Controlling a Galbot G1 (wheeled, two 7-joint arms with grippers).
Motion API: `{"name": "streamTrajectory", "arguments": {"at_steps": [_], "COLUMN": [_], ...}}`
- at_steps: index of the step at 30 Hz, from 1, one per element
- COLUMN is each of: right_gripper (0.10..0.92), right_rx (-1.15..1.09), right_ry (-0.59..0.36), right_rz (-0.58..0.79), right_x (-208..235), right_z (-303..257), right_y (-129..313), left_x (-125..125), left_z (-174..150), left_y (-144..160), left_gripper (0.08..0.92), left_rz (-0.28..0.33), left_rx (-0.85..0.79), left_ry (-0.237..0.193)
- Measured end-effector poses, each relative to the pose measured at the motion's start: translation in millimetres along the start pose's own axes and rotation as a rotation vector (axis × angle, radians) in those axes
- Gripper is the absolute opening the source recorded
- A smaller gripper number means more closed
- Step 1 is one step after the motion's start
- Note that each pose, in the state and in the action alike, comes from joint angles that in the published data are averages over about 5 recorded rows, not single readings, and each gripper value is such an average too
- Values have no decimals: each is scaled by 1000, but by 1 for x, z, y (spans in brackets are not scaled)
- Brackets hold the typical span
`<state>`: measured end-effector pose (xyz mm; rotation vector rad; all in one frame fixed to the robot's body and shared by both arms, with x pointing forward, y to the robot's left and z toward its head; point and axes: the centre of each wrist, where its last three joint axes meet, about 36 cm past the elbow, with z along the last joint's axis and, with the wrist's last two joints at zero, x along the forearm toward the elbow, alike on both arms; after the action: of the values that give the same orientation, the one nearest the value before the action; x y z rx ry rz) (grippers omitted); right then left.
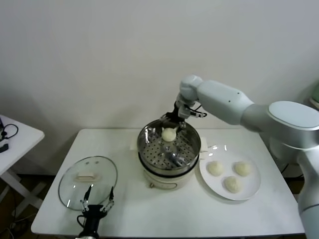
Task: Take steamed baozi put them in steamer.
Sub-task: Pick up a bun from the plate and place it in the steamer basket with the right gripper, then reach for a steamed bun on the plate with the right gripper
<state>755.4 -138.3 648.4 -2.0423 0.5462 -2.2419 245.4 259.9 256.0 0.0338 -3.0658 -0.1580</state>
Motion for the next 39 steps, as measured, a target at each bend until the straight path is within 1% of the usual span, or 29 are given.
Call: {"name": "streamTrajectory", "arguments": {"at_steps": [4,9,13,16,22,27,32,39], "right_gripper": [823,823,823,823,823,823,823,823], "right_rx": [-80,-211,-364,-523,-890,-1120,-1243,-1324], "right_ry": [-41,-82,-82,-73,-31,12,43,71], "right_rz": [-25,-35,-33,-25,-24,-54,-93,-137], "right_x": [32,65,79,80,62,35,5,-36], "right_z": [6,11,9,1,-22,-39,-51,-59], "right_y": [28,81,123,150,194,216,226,231], "left_x": [1,3,4,4,6,9,10,14], "left_z": [-1,-3,-3,-3,-3,-2,0,3], "left_y": [0,1,2,2,5,9,12,13], "left_gripper": [823,823,823,823,823,823,823,823], "left_rz": [1,0,0,-1,-5,-14,-21,-25], "left_rx": [-2,-4,-6,-6,-11,-20,-27,-34], "left_ry": [0,-2,-3,-4,-3,-3,1,8]}}
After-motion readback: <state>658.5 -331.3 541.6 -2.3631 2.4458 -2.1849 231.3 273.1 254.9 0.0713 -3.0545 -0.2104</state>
